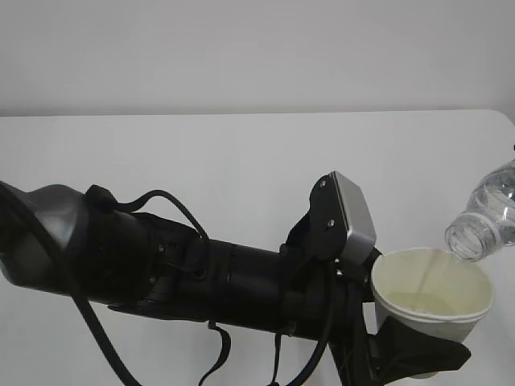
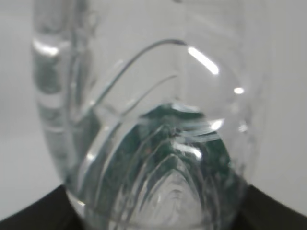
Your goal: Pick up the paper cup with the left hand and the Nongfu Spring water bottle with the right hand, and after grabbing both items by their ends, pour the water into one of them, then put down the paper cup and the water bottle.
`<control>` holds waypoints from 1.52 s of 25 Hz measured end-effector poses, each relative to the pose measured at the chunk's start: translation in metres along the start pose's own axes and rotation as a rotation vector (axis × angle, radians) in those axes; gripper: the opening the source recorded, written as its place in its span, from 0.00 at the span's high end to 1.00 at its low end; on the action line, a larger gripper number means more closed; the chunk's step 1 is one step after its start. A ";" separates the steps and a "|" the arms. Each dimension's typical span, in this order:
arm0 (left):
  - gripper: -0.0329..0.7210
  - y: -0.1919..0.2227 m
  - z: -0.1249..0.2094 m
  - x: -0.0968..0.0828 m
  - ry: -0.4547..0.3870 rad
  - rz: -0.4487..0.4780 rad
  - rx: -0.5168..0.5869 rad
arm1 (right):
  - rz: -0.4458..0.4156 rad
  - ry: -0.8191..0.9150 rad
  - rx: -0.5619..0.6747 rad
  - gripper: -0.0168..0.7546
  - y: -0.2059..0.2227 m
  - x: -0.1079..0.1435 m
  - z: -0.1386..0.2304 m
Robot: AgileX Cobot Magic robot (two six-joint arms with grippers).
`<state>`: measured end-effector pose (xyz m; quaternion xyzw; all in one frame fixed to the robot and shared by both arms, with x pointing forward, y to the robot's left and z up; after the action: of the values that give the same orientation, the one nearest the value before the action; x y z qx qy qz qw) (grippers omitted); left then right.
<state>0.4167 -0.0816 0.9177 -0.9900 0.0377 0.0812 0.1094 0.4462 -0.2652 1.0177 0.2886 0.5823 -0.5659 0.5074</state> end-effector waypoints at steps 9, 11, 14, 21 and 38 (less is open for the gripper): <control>0.34 0.000 0.000 0.000 0.000 0.000 0.000 | -0.001 -0.008 0.000 0.44 0.000 0.000 0.000; 0.34 0.000 0.000 0.000 0.000 0.000 0.000 | -0.001 -0.008 0.000 0.44 0.000 0.000 0.000; 0.34 0.000 0.000 0.000 0.000 0.000 0.000 | -0.001 -0.008 0.000 0.44 0.000 0.000 0.000; 0.34 0.000 0.000 0.000 0.000 0.000 0.000 | -0.001 -0.008 0.000 0.44 0.000 0.000 0.000; 0.34 0.000 0.000 0.000 0.000 0.000 0.000 | -0.001 -0.013 0.000 0.44 0.000 0.000 0.000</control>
<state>0.4167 -0.0816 0.9177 -0.9900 0.0377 0.0812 0.1094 0.4462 -0.2652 1.0175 0.2843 0.5791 -0.5681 0.5109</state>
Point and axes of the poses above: a point on each arm's last joint axis where the gripper is mounted, y pointing out along that axis toward the gripper, x along the wrist's bending axis when the last joint is at zero, z = x × y, the point moved 4 cm from there along y, pointing out along that axis toward the gripper, and after that the axes turned 1 degree about -y, right-handed, at the moved point
